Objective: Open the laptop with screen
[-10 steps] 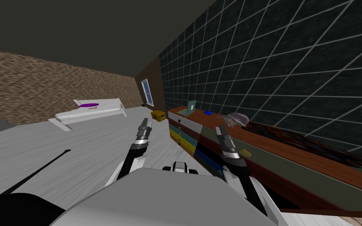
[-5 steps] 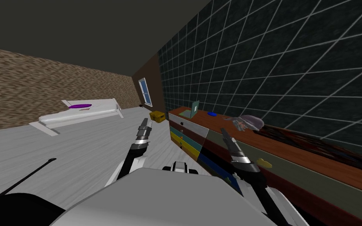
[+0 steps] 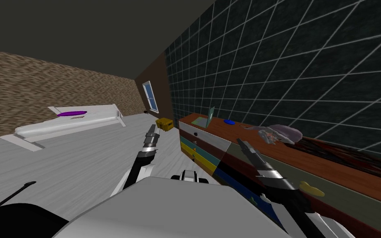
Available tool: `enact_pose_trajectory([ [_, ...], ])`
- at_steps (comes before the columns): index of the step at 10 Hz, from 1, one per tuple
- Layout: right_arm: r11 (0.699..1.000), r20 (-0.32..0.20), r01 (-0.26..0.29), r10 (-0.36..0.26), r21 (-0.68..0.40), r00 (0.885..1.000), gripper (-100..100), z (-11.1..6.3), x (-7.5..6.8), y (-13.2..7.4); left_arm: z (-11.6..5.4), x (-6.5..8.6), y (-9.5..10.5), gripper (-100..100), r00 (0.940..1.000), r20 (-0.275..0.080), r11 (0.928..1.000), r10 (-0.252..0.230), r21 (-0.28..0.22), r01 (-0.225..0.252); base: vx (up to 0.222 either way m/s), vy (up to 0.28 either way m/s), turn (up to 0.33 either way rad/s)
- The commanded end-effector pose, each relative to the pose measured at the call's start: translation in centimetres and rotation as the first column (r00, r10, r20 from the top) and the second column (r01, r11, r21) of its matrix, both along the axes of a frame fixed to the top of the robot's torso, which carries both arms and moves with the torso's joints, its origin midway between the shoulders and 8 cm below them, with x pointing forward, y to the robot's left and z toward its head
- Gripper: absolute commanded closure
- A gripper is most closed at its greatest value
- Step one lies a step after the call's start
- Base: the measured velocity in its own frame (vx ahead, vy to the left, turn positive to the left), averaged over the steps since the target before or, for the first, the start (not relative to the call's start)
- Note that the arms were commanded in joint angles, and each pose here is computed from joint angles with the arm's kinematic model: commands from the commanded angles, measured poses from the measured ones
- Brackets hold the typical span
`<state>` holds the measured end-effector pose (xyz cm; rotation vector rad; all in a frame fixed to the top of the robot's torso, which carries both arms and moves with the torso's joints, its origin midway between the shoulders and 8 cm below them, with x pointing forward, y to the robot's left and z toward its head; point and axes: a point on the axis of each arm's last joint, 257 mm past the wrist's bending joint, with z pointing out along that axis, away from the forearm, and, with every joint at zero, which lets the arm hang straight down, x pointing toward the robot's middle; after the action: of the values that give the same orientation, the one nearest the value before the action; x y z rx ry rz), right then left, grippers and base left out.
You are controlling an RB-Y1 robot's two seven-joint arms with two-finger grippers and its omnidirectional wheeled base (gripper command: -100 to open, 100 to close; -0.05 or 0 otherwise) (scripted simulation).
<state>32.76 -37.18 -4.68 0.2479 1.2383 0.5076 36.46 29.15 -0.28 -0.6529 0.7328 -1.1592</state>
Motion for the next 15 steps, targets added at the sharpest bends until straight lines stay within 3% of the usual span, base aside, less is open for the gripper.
enact_pose_trajectory([
  [1,0.981,-0.066,0.083,-0.096,-0.175,0.993,-100,-0.8,-1.0,-3.3,0.0,0.0,0.0,0,1.0,0.0,1.0,0.0,0.0,0.0,0.167,0.206,-0.064],
  [3,0.941,-0.105,0.131,-0.171,-0.31,0.98,-100,-1.0,-1.8,-5.9,0.0,0.0,0.0,0,1.0,0.0,1.0,0.0,0.0,0.0,0.194,0.215,-0.082],
  [4,0.939,-0.101,0.137,-0.177,-0.316,0.979,-100,-0.8,-1.9,-6.1,0.0,0.0,0.0,0,1.0,0.0,1.0,0.0,0.0,0.0,0.135,0.132,-0.023],
  [6,0.878,-0.127,0.17,-0.251,-0.448,0.96,-100,-0.8,-2.6,-8.6,0.0,0.0,0.0,0,1.0,0.0,1.0,0.0,0.0,0.0,0.109,0.131,-0.061],
  [9,0.745,-0.133,0.198,-0.359,-0.637,0.924,-100,0.3,-3.6,-12.6,0.0,0.0,0.0,0,1.0,0.0,1.0,0.0,0.0,0.0,0.179,0.213,-0.076],
  [10,0.741,-0.128,0.203,-0.363,-0.64,0.923,-100,0.6,-3.7,-12.7,0.0,0.0,0.0,0,1.0,0.0,1.0,0.0,0.0,0.0,0.161,0.159,-0.015],
  [15,0.459,-0.067,0.19,-0.488,-0.868,0.87,-100,4.3,-4.4,-17.8,0.0,0.0,0.0,0,1.0,0.0,1.0,0.0,0.0,0.0,0.14,0.188,-0.064],
])
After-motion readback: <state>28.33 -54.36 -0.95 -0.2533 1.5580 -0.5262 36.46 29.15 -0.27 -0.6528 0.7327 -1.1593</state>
